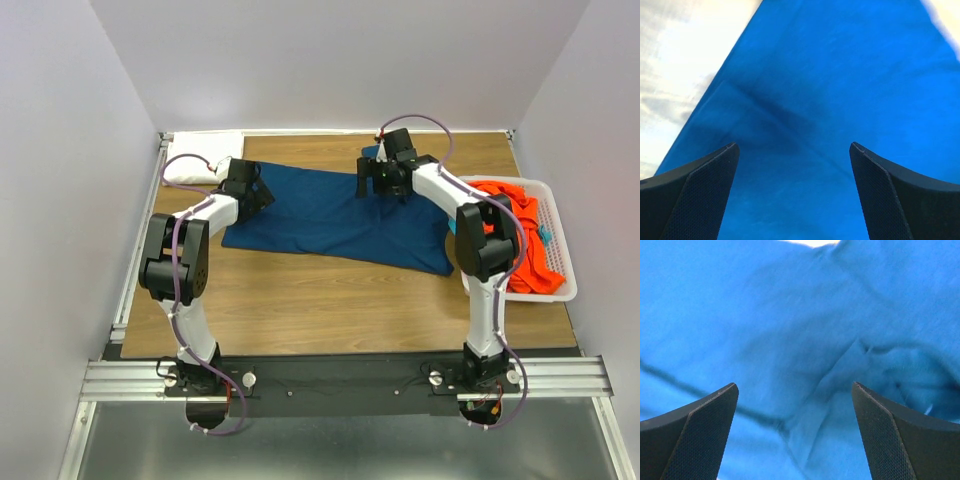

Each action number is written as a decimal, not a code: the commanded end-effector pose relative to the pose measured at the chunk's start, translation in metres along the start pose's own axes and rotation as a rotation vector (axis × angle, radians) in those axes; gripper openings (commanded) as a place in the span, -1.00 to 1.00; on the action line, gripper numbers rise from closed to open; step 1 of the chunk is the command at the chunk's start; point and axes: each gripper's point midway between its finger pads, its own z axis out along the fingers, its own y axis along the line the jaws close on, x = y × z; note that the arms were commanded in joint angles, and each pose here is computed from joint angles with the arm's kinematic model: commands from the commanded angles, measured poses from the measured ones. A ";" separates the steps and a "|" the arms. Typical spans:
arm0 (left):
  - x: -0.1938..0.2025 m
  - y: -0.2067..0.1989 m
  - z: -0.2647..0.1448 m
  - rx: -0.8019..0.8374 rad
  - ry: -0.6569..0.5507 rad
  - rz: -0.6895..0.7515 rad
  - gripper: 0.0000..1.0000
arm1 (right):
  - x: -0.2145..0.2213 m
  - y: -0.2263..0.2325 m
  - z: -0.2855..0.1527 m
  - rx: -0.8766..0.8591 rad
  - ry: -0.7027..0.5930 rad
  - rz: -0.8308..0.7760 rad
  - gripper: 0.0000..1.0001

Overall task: Fold and stack the t-shirts
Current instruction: Fold the tshirt

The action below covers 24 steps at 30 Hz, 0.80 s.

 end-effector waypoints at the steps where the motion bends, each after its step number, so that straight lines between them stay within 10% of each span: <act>1: 0.016 0.021 0.006 -0.058 0.030 0.033 0.97 | -0.013 -0.027 0.024 0.120 -0.017 -0.003 1.00; 8: 0.018 0.030 0.000 -0.082 0.026 0.035 0.97 | -0.010 -0.043 0.048 0.205 -0.006 0.022 0.79; 13: 0.016 0.032 -0.003 -0.094 0.017 0.032 0.97 | -0.014 -0.045 0.045 0.241 -0.027 0.044 -0.17; 21: 0.018 0.033 -0.003 -0.098 0.024 0.031 0.97 | -0.026 -0.034 0.041 0.229 -0.061 0.059 -0.99; 24: 0.018 0.034 -0.003 -0.100 0.024 0.031 0.97 | -0.033 -0.023 0.040 0.206 -0.075 0.044 -0.99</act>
